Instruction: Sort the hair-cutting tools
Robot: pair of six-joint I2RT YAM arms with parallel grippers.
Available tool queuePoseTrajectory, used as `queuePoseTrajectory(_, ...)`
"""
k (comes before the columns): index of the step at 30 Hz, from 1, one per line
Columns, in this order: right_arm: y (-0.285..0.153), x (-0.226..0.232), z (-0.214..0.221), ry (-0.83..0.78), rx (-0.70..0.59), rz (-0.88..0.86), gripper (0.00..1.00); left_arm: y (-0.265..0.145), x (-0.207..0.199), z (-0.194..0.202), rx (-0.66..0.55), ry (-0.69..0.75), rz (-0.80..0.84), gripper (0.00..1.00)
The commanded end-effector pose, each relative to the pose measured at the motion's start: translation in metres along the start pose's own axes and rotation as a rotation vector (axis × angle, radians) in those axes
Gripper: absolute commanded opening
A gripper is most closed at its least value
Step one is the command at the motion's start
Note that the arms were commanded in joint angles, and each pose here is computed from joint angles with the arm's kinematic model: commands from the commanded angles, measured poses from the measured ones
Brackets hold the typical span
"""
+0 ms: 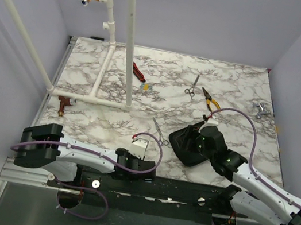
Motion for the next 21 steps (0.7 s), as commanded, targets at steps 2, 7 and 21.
queuePoseTrajectory(2, -0.005, 0.000, 0.004, -0.007, 0.024, -0.008, 0.71, -0.008, 0.013, 0.008, 0.021, 0.002, -0.059, 0.44)
queuePoseTrajectory(7, -0.006, 0.001, 0.003, -0.010, 0.028, -0.009, 0.73, -0.017, 0.007, 0.000, -0.005, -0.012, -0.036, 0.58)
queuePoseTrajectory(21, -0.013, 0.012, -0.015, -0.009, 0.028, -0.022, 0.81, -0.020, 0.009, 0.013, 0.003, -0.026, 0.007, 0.68)
Point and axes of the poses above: each gripper's point midway between its finger pads, its own y axis out along the fingers, its own x axis along the line the jaws close on, z = x × y, the point moved 6 cm from there along -y, back along the fingers, and after that the axes turned 3 degrees about -y, right-handed, at the moved point
